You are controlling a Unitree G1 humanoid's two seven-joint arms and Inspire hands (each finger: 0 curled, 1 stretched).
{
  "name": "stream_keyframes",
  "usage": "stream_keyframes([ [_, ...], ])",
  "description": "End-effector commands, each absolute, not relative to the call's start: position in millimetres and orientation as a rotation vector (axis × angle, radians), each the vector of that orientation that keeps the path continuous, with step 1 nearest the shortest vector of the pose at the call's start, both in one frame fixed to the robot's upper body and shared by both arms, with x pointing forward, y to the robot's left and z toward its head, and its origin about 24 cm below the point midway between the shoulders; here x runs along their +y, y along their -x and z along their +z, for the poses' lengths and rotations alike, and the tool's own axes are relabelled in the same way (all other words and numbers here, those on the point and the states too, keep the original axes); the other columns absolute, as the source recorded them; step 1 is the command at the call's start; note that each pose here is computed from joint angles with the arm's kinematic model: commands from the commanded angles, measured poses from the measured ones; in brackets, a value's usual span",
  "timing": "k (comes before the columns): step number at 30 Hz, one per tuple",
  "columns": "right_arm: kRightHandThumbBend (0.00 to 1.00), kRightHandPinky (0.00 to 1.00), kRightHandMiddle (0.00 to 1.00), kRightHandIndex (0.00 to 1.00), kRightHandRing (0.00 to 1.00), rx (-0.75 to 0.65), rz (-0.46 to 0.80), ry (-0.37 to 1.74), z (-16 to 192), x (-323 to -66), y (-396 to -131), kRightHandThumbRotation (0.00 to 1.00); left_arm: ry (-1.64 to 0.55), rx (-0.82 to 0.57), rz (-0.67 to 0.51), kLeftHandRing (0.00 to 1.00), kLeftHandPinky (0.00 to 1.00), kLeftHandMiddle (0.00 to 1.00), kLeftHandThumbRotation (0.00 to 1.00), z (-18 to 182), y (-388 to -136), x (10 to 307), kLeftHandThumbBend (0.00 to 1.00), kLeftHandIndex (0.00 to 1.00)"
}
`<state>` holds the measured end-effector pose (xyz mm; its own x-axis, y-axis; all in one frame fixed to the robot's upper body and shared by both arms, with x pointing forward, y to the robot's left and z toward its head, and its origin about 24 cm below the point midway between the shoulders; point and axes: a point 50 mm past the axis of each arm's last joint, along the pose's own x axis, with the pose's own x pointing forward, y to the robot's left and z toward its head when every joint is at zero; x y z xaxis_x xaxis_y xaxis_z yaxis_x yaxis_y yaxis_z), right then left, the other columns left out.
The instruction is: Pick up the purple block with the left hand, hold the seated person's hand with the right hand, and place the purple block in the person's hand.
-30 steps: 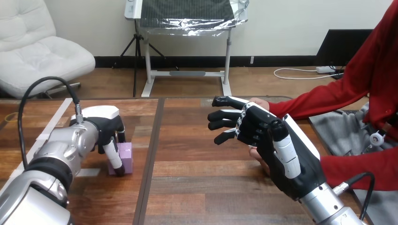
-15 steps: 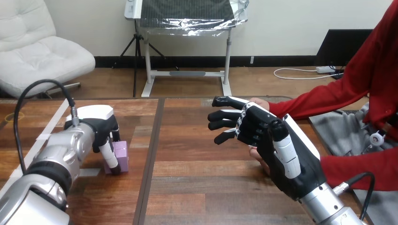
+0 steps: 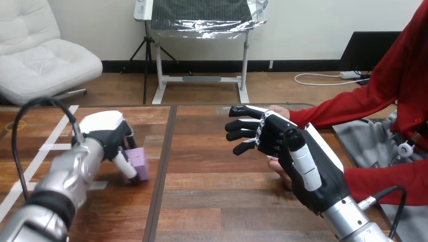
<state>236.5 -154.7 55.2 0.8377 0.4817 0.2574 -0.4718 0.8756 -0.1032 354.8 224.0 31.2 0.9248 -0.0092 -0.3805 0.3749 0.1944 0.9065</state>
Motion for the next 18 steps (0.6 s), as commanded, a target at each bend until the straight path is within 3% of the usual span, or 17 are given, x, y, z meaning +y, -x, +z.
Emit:
stream_keyframes([
  [1,0.83,0.58,0.71,0.76,0.70,-0.370,0.492,0.055,76.8,-154.3,-251.2,1.00,-1.248,0.153,-0.180,0.38,0.30,0.46,0.00,54.0,-354.7,219.9,0.75,0.46],
  [18,0.81,0.57,0.69,0.74,0.68,-0.369,0.445,0.097,79.4,-155.5,-268.5,0.99,-1.007,-0.016,-0.049,0.40,0.37,0.45,0.00,57.3,-316.4,217.2,0.75,0.45],
])
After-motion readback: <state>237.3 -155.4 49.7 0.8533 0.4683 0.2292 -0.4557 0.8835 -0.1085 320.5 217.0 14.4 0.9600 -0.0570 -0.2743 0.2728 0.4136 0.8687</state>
